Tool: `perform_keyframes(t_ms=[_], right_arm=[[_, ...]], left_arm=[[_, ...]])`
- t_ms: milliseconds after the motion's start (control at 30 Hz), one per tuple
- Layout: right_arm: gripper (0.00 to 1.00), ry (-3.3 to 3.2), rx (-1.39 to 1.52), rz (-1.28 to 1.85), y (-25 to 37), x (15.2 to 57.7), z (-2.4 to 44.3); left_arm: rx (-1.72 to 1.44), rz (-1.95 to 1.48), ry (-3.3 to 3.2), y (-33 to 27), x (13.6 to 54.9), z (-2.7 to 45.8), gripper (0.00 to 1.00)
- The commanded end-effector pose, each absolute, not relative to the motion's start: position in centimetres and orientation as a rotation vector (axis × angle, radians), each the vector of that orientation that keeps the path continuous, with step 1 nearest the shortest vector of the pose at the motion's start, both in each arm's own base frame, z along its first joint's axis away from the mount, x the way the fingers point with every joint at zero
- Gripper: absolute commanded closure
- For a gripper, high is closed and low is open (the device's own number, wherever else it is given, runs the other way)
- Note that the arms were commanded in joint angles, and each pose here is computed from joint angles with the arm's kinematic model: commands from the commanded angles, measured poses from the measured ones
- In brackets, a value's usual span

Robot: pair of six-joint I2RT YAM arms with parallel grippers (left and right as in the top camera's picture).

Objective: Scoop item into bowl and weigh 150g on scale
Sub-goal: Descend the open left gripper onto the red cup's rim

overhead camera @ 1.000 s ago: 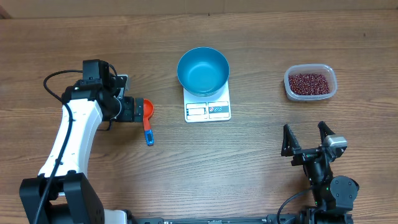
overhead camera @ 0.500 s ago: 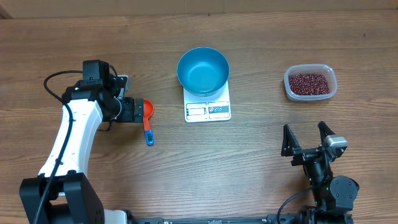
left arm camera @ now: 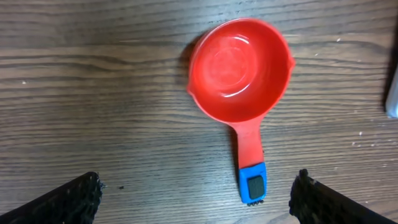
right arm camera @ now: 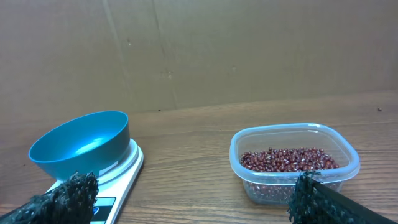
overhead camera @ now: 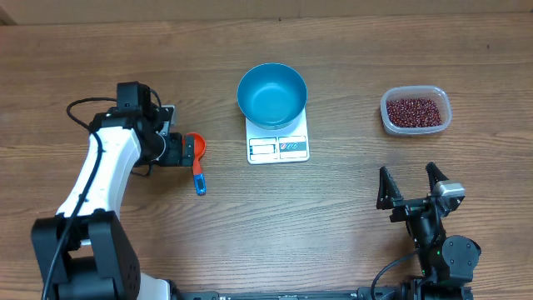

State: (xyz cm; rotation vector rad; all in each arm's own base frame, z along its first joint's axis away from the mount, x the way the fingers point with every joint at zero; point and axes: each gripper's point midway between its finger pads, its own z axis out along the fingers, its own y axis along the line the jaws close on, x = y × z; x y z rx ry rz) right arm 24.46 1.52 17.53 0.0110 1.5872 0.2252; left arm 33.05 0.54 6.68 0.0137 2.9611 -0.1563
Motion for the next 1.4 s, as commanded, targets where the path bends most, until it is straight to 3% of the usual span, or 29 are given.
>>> perform_keyframes(t_ms=[0,1367], right_arm=[[0.0,1.58,0.017,0.215,1.3,24.5,17.4],[0.0,1.58,0.017,0.215,1.3,24.5,17.4]], left_arm=[[0.002,-0.167,2.972,0.3,32.9,6.2,0.0],[-0.034,-0.085,2.919,1.3,34.7,5.8,0.0]])
